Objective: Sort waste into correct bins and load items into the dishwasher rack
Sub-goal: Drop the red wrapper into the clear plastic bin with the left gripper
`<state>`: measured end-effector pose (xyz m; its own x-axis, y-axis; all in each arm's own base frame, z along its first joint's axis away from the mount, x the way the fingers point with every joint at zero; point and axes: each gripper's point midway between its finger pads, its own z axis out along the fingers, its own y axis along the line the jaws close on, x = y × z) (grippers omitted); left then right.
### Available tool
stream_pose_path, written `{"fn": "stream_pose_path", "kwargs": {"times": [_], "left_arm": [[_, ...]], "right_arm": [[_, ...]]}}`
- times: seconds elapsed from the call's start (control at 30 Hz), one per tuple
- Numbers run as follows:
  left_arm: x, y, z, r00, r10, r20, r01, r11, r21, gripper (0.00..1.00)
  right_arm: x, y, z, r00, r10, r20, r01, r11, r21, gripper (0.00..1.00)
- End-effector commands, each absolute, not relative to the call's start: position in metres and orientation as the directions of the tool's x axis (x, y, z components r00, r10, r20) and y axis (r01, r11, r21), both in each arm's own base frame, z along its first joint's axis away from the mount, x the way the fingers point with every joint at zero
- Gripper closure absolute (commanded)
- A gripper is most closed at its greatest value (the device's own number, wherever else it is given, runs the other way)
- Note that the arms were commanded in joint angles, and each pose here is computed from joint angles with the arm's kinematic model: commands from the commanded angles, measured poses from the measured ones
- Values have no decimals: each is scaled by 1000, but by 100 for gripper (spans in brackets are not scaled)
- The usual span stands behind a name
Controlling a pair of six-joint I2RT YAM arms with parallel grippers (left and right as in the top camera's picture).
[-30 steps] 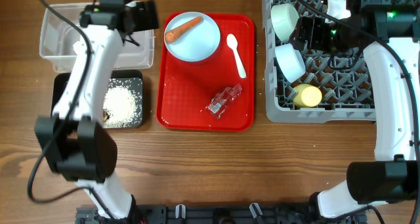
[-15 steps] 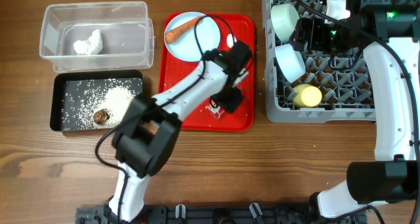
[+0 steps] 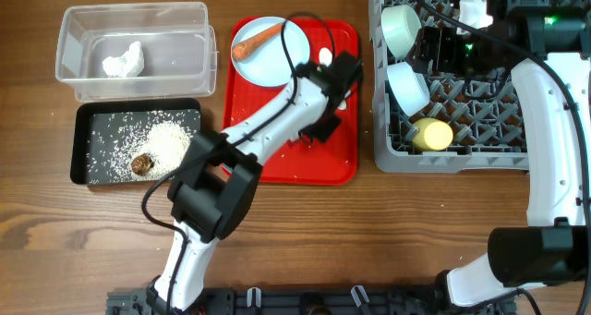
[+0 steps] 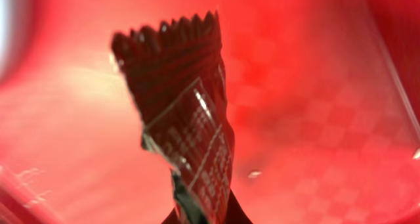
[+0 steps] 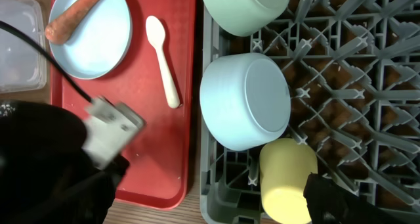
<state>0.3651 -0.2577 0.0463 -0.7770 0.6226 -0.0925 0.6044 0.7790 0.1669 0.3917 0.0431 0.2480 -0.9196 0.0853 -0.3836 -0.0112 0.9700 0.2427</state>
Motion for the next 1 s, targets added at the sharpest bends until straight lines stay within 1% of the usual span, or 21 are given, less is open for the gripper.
{"fn": "stream_pose_path", "kwargs": {"times": [0.0, 0.03, 0.1, 0.17, 0.2, 0.23, 0.27, 0.3, 0.33, 0.37, 0.4, 0.43, 0.53, 0.6, 0.67, 0.73, 0.8, 0.87, 0.97], "left_arm": [[432, -218, 152, -809, 456, -371, 382, 887, 259, 96], [449, -200, 166, -807, 410, -425, 322, 909, 266, 96], [479, -163, 180, -806, 318, -499, 214, 943, 255, 96], [510, -108, 179, -814, 177, -553, 61, 973, 223, 96], [525, -74, 171, -819, 73, -569, -31, 985, 170, 96], [534, -55, 163, -822, 16, -569, -65, 990, 122, 96], [542, -39, 152, -826, -26, -563, -79, 994, 70, 91], [550, -22, 135, -835, -75, -545, -90, 996, 1, 84], [552, -15, 127, -841, -97, -533, -96, 995, -31, 74], [553, -5, 114, -851, -125, -510, -105, 992, -68, 50], [552, 5, 104, -860, -146, -488, -118, 989, -88, 34], [550, 16, 96, -867, -166, -470, -140, 986, -89, 1], [552, 18, 103, -857, -168, -487, -141, 986, -92, 0], [554, 8, 127, -838, -151, -525, -118, 988, -96, 0], [556, -12, 164, -810, -111, -576, -69, 993, -95, 0], [559, -49, 202, -767, 2, -642, 55, 997, -63, 0], [560, -90, 219, -719, 151, -679, 201, 980, 5, 0], [564, -123, 210, -682, 266, -682, 272, 957, 102, 0], [574, -142, 164, -698, 340, -630, 302, 938, 172, 0]], "right_arm": [[390, 45, 251, -917, 62, -395, -36, 971, 236, 4], [390, 45, 251, -917, 62, -394, -36, 971, 236, 4], [390, 45, 251, -917, 62, -394, -36, 971, 237, 4], [390, 45, 251, -917, 62, -393, -35, 971, 236, 4], [389, 45, 251, -918, 61, -391, -36, 971, 236, 4], [389, 45, 251, -918, 61, -391, -35, 971, 236, 4], [389, 45, 251, -918, 61, -391, -36, 971, 236, 4], [389, 45, 251, -918, 61, -391, -36, 971, 236, 4], [389, 45, 251, -918, 61, -391, -36, 971, 236, 4], [389, 45, 251, -918, 61, -391, -36, 971, 236, 4], [389, 45, 251, -918, 59, -392, -38, 971, 235, 4], [389, 45, 251, -918, 54, -393, -43, 972, 233, 4], [390, 45, 251, -918, 54, -393, -42, 972, 233, 4], [390, 45, 251, -917, 54, -394, -43, 972, 233, 4], [390, 45, 251, -917, 54, -396, -43, 971, 233, 4], [390, 45, 251, -917, 55, -395, -43, 971, 234, 4], [390, 45, 251, -917, 55, -396, -43, 971, 234, 5], [390, 45, 251, -917, 55, -396, -43, 971, 234, 4], [390, 45, 251, -917, 55, -395, -42, 971, 234, 4]]}}
